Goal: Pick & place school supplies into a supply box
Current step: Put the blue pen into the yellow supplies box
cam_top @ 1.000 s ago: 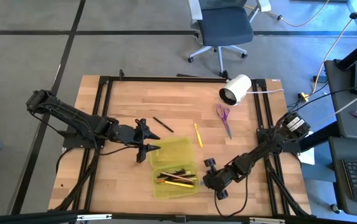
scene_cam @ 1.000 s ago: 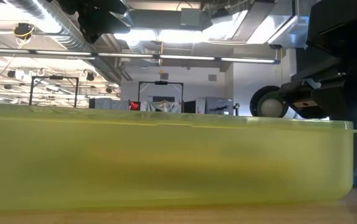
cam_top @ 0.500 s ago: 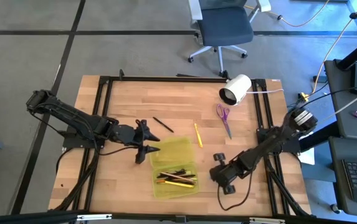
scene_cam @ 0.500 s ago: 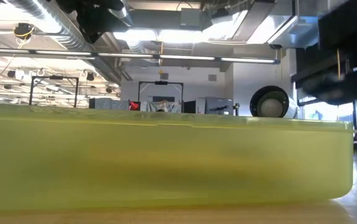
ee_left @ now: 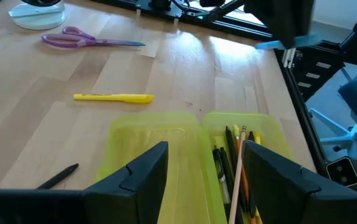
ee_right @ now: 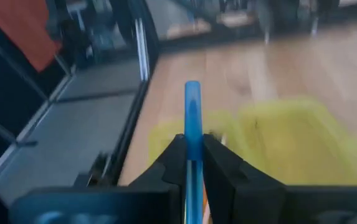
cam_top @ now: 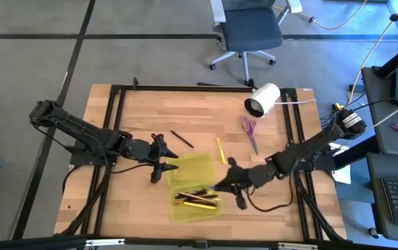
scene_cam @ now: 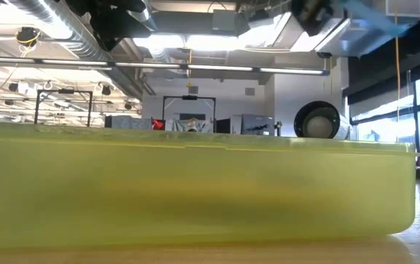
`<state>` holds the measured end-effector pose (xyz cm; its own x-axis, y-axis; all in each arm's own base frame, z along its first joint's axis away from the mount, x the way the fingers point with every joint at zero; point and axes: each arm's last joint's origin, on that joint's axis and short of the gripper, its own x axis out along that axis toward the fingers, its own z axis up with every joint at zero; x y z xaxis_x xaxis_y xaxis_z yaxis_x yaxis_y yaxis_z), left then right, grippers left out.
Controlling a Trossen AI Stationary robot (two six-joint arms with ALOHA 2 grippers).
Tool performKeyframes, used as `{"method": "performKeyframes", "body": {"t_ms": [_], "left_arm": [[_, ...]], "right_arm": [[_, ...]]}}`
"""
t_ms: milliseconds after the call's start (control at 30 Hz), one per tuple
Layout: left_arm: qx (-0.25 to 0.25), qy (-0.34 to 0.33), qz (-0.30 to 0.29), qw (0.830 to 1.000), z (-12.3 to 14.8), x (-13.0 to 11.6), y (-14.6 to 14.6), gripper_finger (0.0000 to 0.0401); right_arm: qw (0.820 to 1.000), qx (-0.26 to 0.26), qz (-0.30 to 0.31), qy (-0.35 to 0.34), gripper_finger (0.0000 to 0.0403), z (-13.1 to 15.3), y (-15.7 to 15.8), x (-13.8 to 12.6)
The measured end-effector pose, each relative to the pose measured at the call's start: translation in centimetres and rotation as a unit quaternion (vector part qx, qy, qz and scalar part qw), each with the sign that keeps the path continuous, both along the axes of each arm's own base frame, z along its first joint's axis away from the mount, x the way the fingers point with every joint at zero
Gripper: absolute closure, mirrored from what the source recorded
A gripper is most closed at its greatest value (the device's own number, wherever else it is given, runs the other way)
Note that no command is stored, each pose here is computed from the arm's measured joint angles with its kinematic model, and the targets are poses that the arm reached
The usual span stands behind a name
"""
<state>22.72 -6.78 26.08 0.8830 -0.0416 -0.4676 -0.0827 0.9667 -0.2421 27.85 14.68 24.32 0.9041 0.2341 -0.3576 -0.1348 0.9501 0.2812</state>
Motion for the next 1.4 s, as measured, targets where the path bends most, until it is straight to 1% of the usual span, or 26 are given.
{"method": "performKeyframes", "body": {"t_ms": [167, 267, 500, 633, 733, 833, 933, 1033, 1200, 1400], "left_arm": [[0.001, 0.000, 0.001, 1.000, 0.0, 0.0, 0.0, 0.0205], [0.001, 0.000, 0.000, 1.000, 0.0, 0.0, 0.0, 0.0205], [0.001, 0.000, 0.000, 1.000, 0.0, 0.0, 0.0, 0.0205], [0.001, 0.000, 0.000, 1.000, 0.0, 0.0, 0.0, 0.0205], [0.001, 0.000, 0.001, 1.000, 0.0, 0.0, 0.0, 0.0205], [0.000, 0.000, 0.001, 1.000, 0.0, 0.0, 0.0, 0.0205], [0.000, -0.001, 0.000, 1.000, 0.0, 0.0, 0.0, 0.0205], [0.000, -0.001, 0.000, 1.000, 0.0, 0.0, 0.0, 0.0205], [-0.001, -0.003, -0.001, 1.000, 0.1, 0.0, 0.0, 0.0205], [0.000, -0.003, 0.002, 1.000, 0.1, 0.0, 0.0, 0.0205]], "right_arm": [[0.997, 0.028, -0.018, -0.067, 0.0362, -0.5, -0.1, 2.1], [0.997, 0.032, -0.018, -0.075, 0.0361, -2.0, 0.3, 3.2], [0.999, 0.014, -0.013, -0.041, 0.0360, -5.0, 1.9, 6.1], [1.000, 0.000, -0.010, -0.029, 0.0360, -6.4, 2.2, 7.8], [1.000, -0.014, -0.013, -0.001, 0.0360, -7.7, 2.2, 8.7], [0.999, -0.030, -0.018, 0.035, 0.0360, -9.0, 2.0, 9.2], [0.998, -0.028, -0.026, 0.055, 0.0359, -9.7, 1.8, 9.4], [0.996, -0.038, -0.026, 0.077, 0.0359, -10.2, 1.6, 9.2], [0.994, -0.048, -0.026, 0.097, 0.0359, -10.6, 1.6, 9.0], [0.994, -0.048, -0.026, 0.095, 0.0359, -10.5, 1.6, 9.1]]}}
